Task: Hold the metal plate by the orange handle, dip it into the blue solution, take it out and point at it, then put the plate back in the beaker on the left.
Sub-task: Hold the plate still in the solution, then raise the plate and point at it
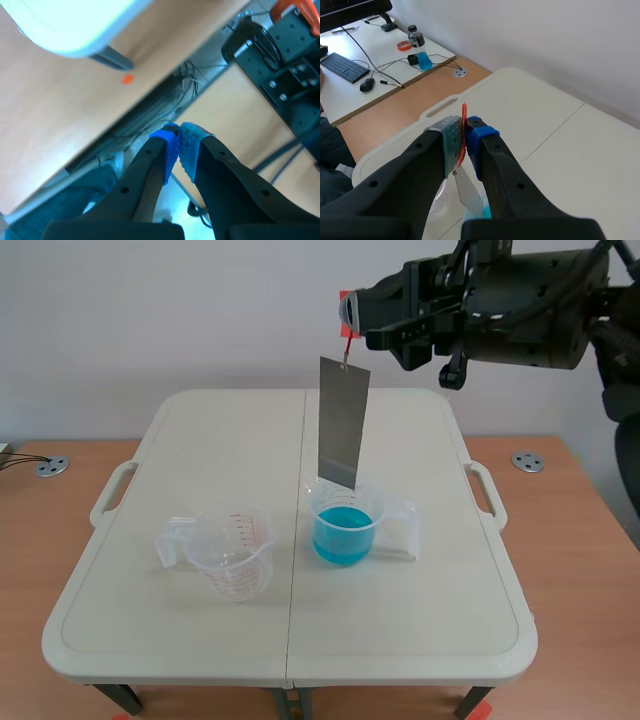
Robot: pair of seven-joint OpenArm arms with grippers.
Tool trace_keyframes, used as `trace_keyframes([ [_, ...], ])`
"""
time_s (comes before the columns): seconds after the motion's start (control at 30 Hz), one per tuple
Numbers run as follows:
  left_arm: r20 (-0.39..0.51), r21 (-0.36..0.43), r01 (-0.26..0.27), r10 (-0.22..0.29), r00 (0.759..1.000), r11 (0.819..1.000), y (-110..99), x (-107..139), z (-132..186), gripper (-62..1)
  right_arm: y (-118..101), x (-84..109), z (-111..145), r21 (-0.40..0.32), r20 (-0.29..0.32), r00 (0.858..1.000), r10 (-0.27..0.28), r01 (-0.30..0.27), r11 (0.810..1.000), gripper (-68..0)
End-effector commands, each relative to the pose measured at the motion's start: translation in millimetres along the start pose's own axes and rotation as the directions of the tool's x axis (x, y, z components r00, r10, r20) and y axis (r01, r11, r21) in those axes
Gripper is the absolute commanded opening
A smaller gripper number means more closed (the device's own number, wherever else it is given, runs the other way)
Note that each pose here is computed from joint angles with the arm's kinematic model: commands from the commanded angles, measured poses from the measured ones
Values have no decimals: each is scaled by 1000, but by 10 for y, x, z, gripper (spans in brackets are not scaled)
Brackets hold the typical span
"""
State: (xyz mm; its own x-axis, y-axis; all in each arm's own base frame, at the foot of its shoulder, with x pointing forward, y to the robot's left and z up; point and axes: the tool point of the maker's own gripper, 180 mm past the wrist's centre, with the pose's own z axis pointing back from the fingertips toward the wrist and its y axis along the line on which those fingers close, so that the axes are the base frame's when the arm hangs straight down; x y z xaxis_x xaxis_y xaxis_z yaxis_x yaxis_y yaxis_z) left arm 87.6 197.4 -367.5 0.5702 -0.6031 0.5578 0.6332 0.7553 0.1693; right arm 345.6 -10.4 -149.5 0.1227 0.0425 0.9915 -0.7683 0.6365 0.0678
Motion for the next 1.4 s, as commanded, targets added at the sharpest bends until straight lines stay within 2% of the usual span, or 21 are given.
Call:
trace_keyframes([
  [0.0, 41, 18, 32, -33, 999, 999, 115, 144, -35, -590, 6, 183, 43, 6, 53, 998, 28, -29, 1000, -662],
  [0.1, 89, 55, 64, -69, 994, 996, 303, 335, -96, -590, 3, 261, 81, 4, 81, 996, 30, -30, 1000, -662],
  [0.33, 243, 135, 41, -73, 967, 990, 736, 899, -193, -591, -25, 359, 147, -5, 118, 993, 25, -25, 1000, -662],
  [0.5, 361, 91, 27, -58, 931, 996, 896, 1308, -217, -591, -28, 365, 152, -5, 122, 992, 24, -23, 1000, -662],
  [0.63, 437, 52, 53, -71, 896, 997, 954, 1609, -228, -591, -28, 365, 152, -5, 122, 992, 24, -23, 1000, -662],
  [0.77, 495, 3, 106, -94, 864, 994, 914, 1864, -271, -591, -28, 365, 152, -5, 122, 992, 24, -23, 1000, -662],
  [0.97, 571, -74, 140, -73, 818, 987, 783, 2192, -429, -594, -28, 365, 152, -5, 122, 992, 24, -23, 1000, -662],
  [1.23, 588, -143, 171, -55, 807, 975, 554, 2511, -803, -595, -28, 365, 152, -5, 122, 992, 24, -23, 1000, -662],
  [1.37, 602, -192, 209, -54, 797, 959, 405, 2658, -922, -595, -28, 365, 152, -5, 122, 992, 24, -23, 1000, -662],
])
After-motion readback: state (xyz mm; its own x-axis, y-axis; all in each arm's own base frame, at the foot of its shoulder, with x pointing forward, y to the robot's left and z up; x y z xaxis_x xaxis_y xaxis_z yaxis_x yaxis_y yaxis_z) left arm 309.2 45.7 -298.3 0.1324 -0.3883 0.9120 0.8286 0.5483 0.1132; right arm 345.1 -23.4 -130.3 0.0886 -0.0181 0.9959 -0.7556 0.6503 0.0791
